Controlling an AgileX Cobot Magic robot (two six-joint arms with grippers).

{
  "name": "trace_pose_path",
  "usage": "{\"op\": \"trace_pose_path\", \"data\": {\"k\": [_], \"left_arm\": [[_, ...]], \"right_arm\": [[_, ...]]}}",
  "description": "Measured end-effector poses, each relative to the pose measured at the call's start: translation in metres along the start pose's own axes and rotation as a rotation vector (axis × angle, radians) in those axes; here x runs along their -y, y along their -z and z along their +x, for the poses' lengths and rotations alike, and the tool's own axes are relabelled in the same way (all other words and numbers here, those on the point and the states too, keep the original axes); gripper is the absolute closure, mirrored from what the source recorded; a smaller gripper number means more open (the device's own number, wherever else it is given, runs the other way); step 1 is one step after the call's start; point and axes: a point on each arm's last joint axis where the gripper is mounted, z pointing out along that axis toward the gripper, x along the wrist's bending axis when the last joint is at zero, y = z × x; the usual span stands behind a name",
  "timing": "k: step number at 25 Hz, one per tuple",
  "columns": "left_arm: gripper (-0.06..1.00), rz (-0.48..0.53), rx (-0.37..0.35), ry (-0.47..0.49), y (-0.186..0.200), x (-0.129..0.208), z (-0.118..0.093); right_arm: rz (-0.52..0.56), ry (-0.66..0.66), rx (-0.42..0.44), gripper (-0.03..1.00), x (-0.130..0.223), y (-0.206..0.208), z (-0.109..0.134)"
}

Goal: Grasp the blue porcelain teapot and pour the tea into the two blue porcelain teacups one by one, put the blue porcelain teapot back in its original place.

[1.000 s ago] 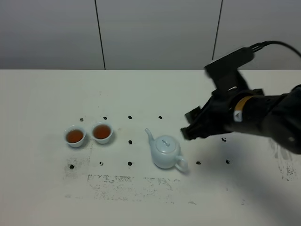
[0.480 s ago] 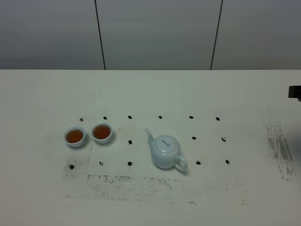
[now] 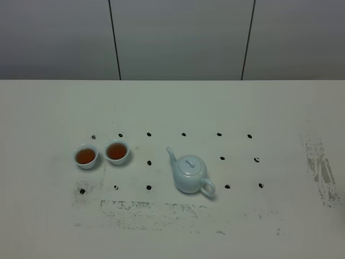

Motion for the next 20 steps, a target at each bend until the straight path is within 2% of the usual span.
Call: {"op": "trace_pose_path", "data": {"k": [6,11,14,20], "left_arm": [[0.65,0.000,0.000,0.000,0.000,0.000,0.000],[0.65,0.000,0.000,0.000,0.000,0.000,0.000],[0.65,0.000,0.000,0.000,0.000,0.000,0.000],[0.65,0.000,0.000,0.000,0.000,0.000,0.000]], "right_arm": [[-0.100,-0.013,-0.034,0.43,0.020,0.050,-0.007],[-0.120,0.185,-0.109,0.43,0.046,0.074,-0.006],[-0.165,0.270,-0.115,0.43,0.072,0.070,-0.009],[-0.222,0.228,-0.136,0.43,0.127,0.059,-0.016]]}}
